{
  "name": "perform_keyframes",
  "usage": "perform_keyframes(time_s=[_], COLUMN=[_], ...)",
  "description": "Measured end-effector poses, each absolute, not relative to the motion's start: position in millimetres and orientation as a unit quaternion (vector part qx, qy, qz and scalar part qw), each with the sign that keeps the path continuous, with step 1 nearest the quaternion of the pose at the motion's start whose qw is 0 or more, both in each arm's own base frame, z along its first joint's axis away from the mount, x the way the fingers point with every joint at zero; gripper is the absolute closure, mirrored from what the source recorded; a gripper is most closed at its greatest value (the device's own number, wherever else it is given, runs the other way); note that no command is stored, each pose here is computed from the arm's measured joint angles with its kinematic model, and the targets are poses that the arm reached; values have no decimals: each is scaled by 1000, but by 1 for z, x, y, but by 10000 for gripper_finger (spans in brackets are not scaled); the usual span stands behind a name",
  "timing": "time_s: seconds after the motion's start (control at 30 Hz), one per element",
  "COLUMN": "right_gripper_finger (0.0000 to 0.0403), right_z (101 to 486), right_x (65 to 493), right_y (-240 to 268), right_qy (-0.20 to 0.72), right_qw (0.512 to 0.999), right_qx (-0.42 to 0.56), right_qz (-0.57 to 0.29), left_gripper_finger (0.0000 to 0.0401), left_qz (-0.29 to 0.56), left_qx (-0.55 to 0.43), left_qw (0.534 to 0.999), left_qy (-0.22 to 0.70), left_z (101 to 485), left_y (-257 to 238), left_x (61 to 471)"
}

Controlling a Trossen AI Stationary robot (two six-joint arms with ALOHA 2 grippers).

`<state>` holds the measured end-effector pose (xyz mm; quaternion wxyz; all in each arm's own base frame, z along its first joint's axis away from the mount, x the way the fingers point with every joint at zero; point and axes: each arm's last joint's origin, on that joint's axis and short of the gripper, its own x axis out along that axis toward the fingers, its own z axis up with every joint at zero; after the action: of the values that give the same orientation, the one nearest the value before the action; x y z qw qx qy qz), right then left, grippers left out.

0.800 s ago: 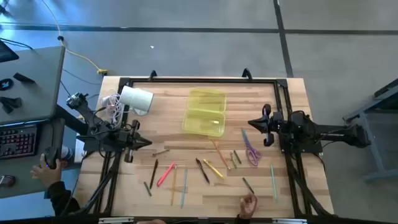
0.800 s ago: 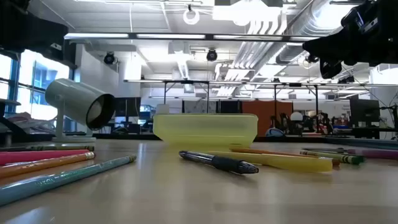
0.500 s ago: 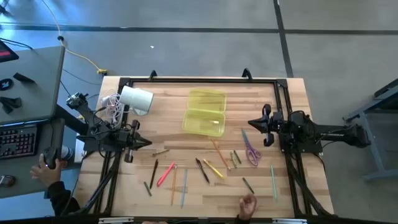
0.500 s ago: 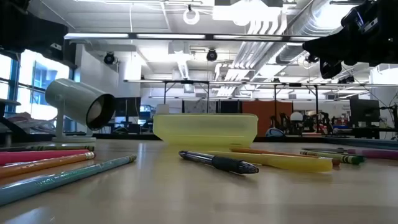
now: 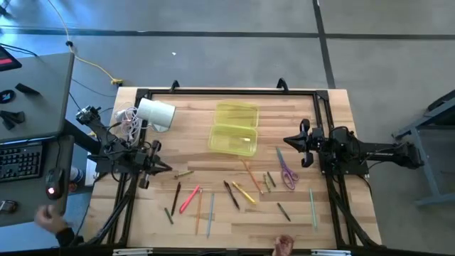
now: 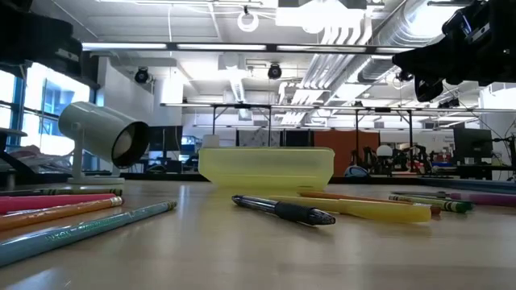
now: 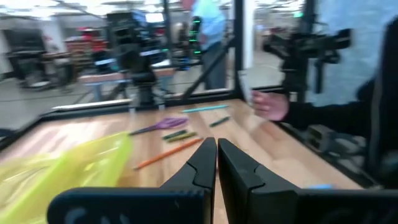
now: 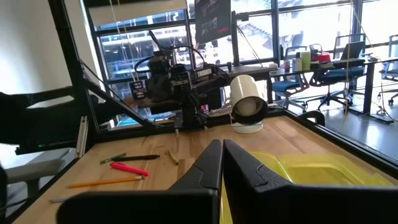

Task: Pick & place school supplies into a supply box
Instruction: Put the scissors into the supply box

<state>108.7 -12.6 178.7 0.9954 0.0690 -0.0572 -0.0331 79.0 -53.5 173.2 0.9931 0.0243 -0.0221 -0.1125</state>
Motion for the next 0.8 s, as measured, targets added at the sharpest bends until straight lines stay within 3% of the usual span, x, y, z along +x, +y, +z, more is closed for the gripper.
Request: perform_keyframes(time_s=[0.37,0.8], right_gripper_finger=[402,402], right_z=[179,179], right_x=[109,109], right_y=[-13,-13], right_qy=[-57,-57], right_qw=[995,995], right_qx=[69,69], right_qz=[-33,-33], left_gripper_finger=[350,350], left_qz=[-260,-273], left_qx=[28,26], left_qw=[965,961], left_qy=[-25,-29], left_z=[173,173], left_y=[-62,-62], left_x=[76,75])
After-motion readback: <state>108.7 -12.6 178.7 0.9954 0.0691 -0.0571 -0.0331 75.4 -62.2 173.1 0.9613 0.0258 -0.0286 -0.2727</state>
